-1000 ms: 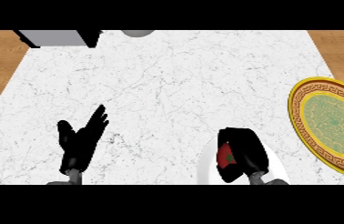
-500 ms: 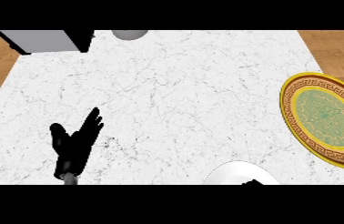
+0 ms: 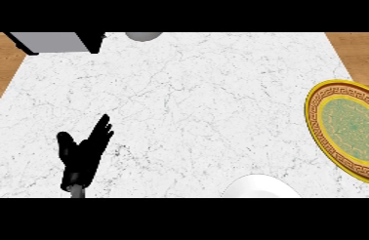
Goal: Pick the tomato from the plate and place it in the plate
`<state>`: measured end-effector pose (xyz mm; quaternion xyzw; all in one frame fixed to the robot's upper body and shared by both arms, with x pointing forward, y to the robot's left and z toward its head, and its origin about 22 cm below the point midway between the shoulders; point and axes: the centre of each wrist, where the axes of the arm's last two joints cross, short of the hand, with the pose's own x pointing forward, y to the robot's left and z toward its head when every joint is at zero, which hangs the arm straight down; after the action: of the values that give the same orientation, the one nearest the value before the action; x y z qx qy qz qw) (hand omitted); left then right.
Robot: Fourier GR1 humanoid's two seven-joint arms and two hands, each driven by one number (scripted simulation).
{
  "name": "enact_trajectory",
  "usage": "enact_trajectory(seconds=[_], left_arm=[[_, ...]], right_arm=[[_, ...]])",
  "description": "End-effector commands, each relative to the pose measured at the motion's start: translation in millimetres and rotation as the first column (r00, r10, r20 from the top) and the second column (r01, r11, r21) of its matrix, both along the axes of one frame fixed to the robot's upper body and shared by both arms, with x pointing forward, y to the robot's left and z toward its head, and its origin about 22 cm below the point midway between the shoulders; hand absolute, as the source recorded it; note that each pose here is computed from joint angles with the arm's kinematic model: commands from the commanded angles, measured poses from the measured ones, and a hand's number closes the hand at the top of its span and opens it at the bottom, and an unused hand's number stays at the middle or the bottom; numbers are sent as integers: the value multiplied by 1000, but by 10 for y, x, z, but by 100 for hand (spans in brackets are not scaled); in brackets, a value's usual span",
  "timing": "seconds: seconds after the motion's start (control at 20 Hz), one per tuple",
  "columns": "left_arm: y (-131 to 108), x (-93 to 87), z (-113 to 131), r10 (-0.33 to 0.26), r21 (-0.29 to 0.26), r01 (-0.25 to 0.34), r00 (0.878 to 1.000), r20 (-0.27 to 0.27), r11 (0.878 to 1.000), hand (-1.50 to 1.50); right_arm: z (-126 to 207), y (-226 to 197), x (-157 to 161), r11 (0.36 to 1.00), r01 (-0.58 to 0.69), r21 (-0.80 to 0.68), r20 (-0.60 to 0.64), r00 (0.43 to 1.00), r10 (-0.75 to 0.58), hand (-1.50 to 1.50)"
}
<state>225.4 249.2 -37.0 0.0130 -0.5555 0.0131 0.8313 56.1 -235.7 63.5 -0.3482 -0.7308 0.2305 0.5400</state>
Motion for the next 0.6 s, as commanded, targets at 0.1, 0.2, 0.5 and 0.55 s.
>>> enact_trajectory(seconds=[0.1,0.2,0.5,0.55], left_arm=[[29,52,63,-18,1,18,1000,15,1000,0],[-91,-45,72,-34,-2,34,999,-4,999,0],[-113,81,61,-39,11,39,999,-2,999,0],[-96,72,61,-52,-9,52,999,0,999,0]], right_arm=[[123,-355,57,975,126,184,50,989,-137,150],[77,-468,236,953,131,272,83,984,-159,150],[-133,-1322,756,941,243,235,161,945,-284,150],[-226,-1489,810,938,277,208,164,936,-312,150]])
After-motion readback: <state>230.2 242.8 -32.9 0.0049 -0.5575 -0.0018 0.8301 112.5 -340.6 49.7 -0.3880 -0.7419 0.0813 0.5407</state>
